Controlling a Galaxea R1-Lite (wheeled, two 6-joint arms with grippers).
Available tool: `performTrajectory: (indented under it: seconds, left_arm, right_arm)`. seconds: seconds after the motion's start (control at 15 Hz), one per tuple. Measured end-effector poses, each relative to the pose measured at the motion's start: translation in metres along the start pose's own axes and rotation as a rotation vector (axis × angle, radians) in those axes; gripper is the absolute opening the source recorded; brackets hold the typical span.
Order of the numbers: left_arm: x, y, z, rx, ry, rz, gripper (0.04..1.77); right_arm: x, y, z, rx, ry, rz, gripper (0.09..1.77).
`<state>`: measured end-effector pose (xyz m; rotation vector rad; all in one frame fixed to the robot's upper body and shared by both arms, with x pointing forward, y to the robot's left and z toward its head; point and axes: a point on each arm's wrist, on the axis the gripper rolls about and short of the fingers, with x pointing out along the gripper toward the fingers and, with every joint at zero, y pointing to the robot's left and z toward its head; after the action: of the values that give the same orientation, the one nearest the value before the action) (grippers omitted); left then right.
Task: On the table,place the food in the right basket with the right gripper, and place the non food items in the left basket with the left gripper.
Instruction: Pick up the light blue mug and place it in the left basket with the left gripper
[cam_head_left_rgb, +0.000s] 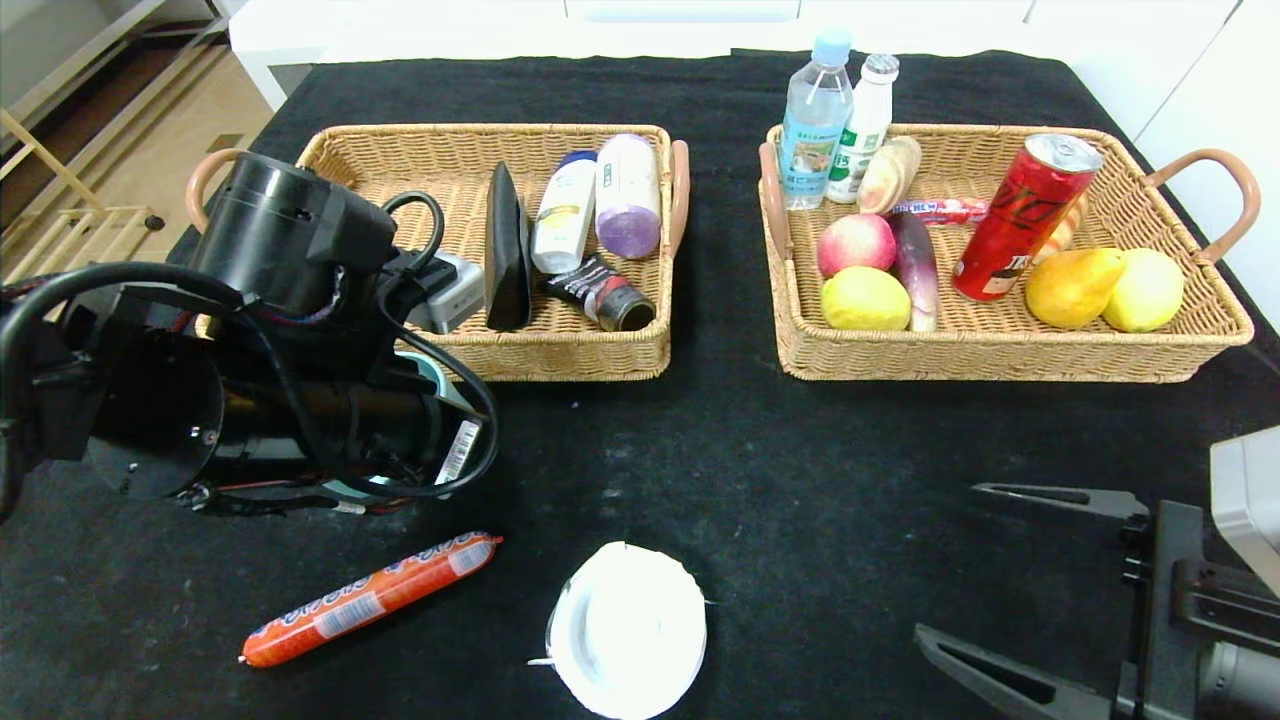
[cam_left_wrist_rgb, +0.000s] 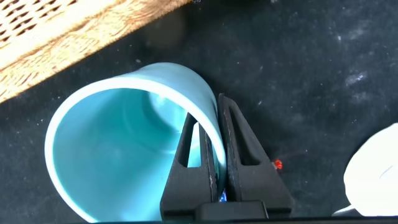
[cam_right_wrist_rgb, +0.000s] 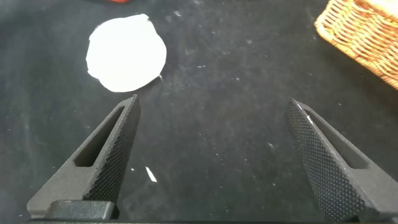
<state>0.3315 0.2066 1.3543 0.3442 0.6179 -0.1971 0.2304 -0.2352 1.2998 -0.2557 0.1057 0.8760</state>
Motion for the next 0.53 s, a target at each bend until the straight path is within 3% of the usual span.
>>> performTrajectory:
  seconds: [0.53]
  left_arm:
    - [0.0015, -0.0004, -0.0003, -0.001, 0.004, 0.000, 0.20]
  right_arm:
    - [0.0027, -0.0003, -0.0018, 0.003, 0.012, 0.003, 1.70]
